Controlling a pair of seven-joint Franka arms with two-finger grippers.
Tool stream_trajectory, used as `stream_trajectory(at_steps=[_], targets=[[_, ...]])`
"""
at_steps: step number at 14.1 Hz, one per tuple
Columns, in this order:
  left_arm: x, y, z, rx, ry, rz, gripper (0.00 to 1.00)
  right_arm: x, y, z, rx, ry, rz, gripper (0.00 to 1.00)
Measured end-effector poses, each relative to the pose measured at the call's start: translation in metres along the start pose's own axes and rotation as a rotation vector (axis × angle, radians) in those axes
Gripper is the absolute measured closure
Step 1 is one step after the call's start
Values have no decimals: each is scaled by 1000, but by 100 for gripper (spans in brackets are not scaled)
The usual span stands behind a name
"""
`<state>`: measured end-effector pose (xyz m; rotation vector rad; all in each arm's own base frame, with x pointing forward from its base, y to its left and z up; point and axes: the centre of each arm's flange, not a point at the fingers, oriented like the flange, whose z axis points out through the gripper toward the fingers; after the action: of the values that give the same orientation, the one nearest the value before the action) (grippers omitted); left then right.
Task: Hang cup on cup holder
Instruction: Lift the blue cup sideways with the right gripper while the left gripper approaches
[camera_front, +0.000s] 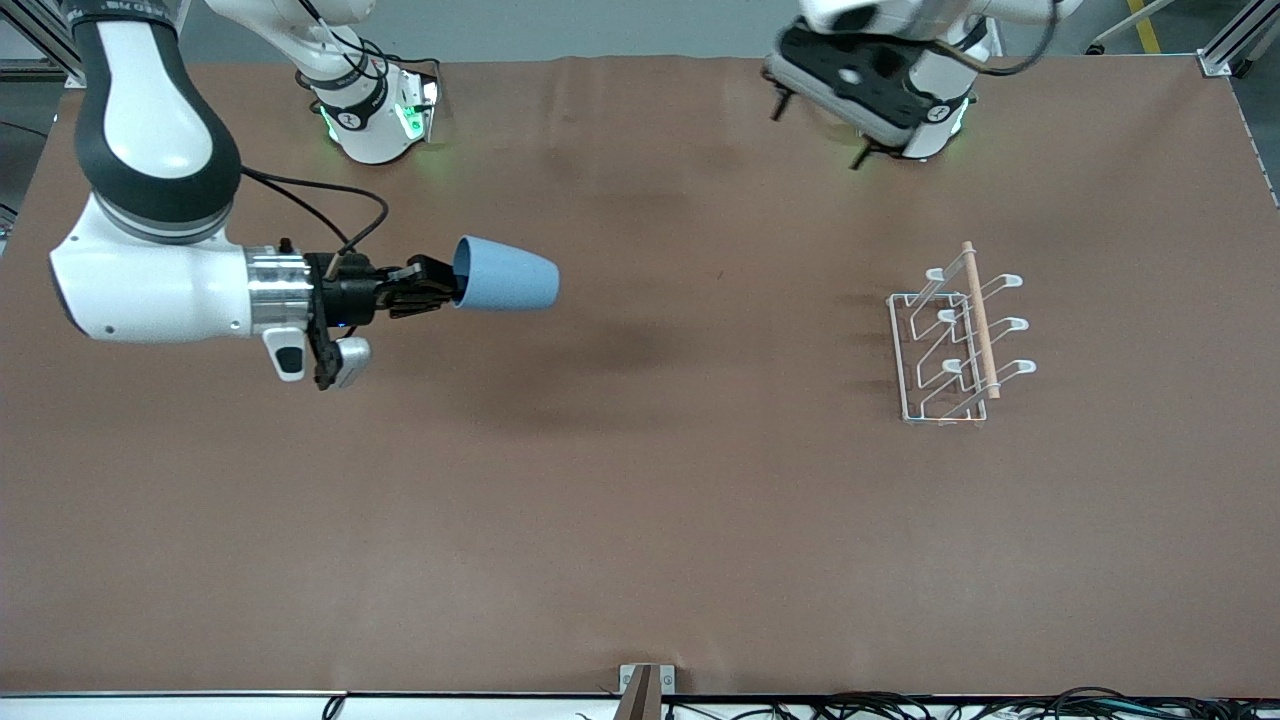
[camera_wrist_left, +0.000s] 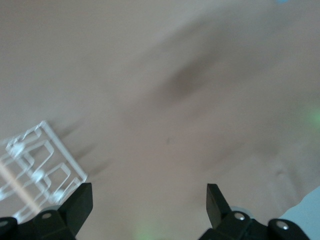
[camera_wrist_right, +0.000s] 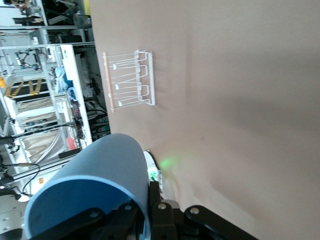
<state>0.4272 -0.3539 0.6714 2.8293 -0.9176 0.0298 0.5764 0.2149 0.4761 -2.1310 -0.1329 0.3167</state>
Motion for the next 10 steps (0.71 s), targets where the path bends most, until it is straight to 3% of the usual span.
stream_trajectory(at_steps=[3, 6, 10], targets=[[30, 57, 23, -42, 93, 112, 0, 0, 0, 11, 15, -23, 6, 94], [51, 111, 40, -91, 197, 195, 0, -1, 3, 29, 23, -80, 13, 94], [77, 137, 65, -69, 271, 361, 0, 7, 25, 57, 44, -151, 47, 94]])
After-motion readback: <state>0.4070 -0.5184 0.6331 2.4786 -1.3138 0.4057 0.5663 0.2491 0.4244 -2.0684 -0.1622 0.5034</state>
